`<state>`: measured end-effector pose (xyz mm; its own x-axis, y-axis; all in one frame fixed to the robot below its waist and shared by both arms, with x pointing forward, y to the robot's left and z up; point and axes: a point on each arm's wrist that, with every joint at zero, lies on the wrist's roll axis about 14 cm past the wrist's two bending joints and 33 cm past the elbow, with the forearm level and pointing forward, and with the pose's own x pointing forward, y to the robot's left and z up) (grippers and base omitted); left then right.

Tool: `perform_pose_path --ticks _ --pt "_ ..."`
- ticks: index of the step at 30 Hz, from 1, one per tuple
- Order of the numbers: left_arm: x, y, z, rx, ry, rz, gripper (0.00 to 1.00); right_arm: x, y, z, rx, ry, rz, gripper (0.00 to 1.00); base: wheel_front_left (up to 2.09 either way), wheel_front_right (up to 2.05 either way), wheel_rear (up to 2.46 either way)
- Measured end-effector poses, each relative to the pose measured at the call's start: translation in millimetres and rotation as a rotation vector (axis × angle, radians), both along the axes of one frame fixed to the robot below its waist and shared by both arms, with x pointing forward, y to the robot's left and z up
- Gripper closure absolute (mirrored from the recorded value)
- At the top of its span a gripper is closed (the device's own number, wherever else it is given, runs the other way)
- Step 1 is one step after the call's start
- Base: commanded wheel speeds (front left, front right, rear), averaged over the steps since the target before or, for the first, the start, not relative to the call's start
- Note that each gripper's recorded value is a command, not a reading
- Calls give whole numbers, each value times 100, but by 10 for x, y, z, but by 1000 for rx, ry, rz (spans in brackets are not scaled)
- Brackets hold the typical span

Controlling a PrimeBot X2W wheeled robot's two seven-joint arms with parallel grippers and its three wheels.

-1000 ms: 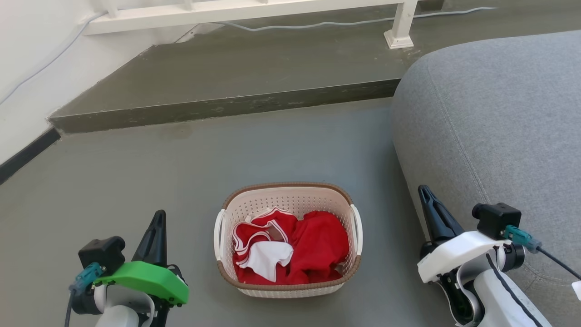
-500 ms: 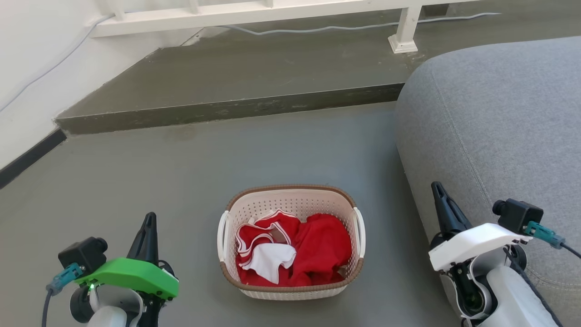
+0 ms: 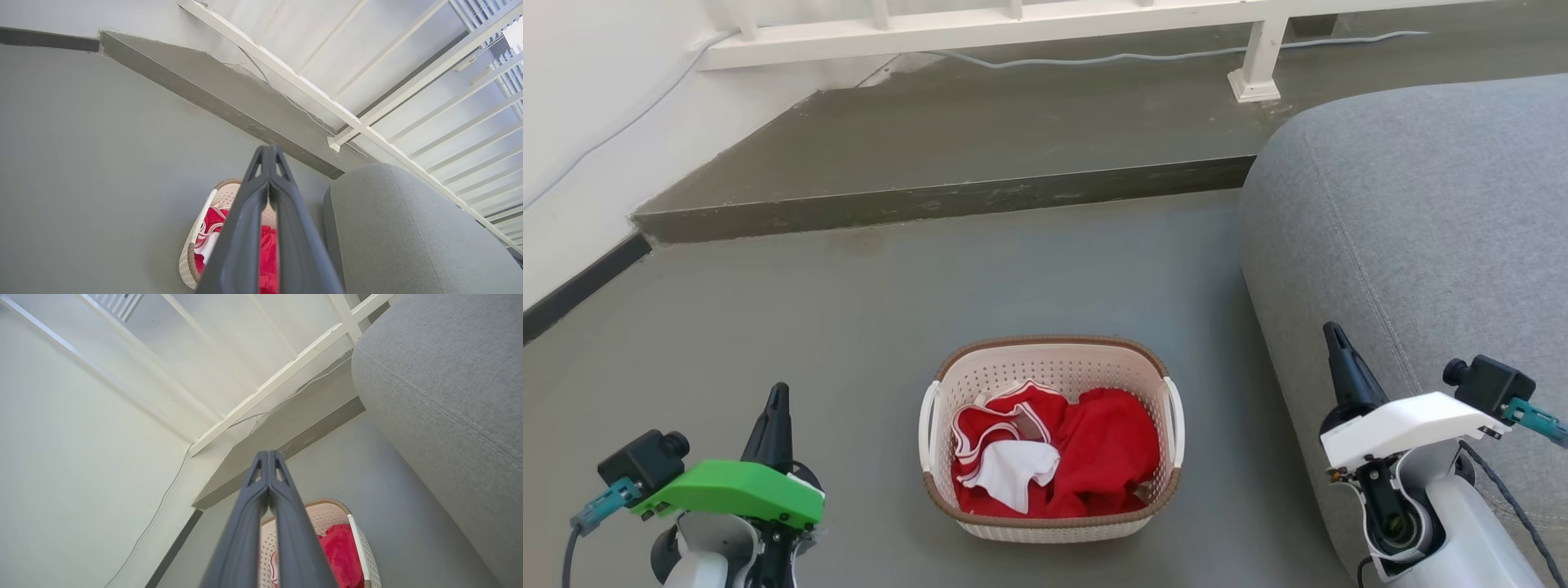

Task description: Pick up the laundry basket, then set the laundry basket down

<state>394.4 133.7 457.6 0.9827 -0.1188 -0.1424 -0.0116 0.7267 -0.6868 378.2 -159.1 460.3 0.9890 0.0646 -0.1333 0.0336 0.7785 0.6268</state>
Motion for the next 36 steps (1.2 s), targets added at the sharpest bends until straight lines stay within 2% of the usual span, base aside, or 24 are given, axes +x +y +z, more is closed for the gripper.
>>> perform_pose_path --ticks 36 --pt "-11 297 158 -426 22 109 100 53 -242 107 475 19 -118 100 0 0 0"
